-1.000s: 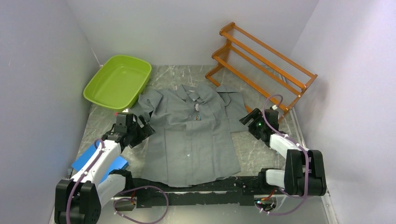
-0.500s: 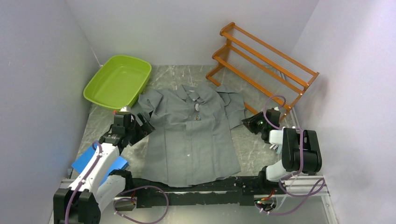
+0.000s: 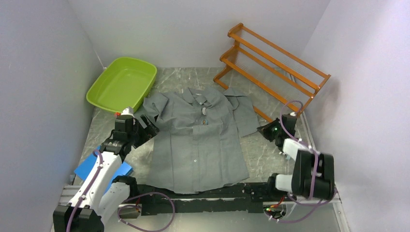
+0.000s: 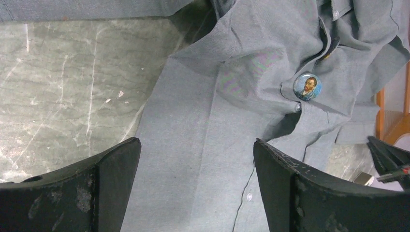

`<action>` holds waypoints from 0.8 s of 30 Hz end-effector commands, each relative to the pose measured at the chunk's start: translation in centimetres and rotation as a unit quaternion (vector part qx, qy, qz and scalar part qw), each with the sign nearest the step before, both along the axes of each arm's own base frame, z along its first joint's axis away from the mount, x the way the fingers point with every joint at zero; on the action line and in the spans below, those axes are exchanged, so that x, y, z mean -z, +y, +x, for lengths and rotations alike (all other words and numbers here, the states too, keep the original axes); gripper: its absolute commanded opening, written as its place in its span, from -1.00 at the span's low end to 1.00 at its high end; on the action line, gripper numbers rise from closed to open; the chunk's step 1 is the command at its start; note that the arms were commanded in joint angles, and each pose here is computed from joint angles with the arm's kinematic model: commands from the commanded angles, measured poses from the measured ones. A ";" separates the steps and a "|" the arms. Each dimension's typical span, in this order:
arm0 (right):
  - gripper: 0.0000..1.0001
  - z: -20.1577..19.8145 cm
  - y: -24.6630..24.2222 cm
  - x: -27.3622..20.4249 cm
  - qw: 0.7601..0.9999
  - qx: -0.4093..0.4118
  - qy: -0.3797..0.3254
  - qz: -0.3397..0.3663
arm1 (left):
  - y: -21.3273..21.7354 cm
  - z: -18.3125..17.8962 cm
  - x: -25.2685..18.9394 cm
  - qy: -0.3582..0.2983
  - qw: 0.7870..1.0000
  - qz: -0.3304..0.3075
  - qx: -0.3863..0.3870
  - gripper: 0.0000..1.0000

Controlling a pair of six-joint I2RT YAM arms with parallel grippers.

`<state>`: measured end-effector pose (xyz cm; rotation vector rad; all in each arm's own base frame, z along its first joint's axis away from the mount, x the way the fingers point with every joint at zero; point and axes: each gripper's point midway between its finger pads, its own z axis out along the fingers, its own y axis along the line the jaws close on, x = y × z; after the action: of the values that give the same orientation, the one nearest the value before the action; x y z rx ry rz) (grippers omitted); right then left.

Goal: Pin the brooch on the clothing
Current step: Flatten out the clothes at the center of the board.

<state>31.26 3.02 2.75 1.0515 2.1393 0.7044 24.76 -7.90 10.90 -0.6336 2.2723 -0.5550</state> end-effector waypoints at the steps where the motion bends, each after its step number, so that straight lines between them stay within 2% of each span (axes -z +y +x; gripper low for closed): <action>1: -1.00 -0.8 -4.3 -4.5 0.993 0.058 -0.031 -0.103 | -0.2 1.0 -1.8 -0.029 1.000 -0.005 0.001 0.82; 4: -1.00 -1.0 -6.1 -6.4 0.988 0.081 -0.003 -0.134 | -0.2 1.3 -1.8 -0.029 1.000 -0.002 0.002 0.83; 12: -1.00 -1.0 -10.8 -12.5 0.969 0.161 -0.018 -0.188 | 0.5 2.3 -1.6 -0.021 1.000 0.023 -0.001 0.85; 19: -1.00 -2.2 -15.3 -17.4 0.936 0.253 -0.023 -0.242 | 2.3 3.1 -0.7 0.002 0.998 0.055 -0.031 0.88; 22: -1.00 -3.4 -17.7 -19.0 0.914 0.304 -0.017 -0.268 | 3.7 3.6 -0.3 0.023 0.996 0.065 -0.050 0.89; 24: -1.00 -3.8 -18.7 -19.9 0.902 0.326 -0.017 -0.282 | 5.5 4.0 0.0 0.034 0.992 0.082 -0.087 0.89</action>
<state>29.25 -12.50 19.84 1.2284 1.7419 -0.0288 27.21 -5.24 9.74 -0.6996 2.3239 -0.3850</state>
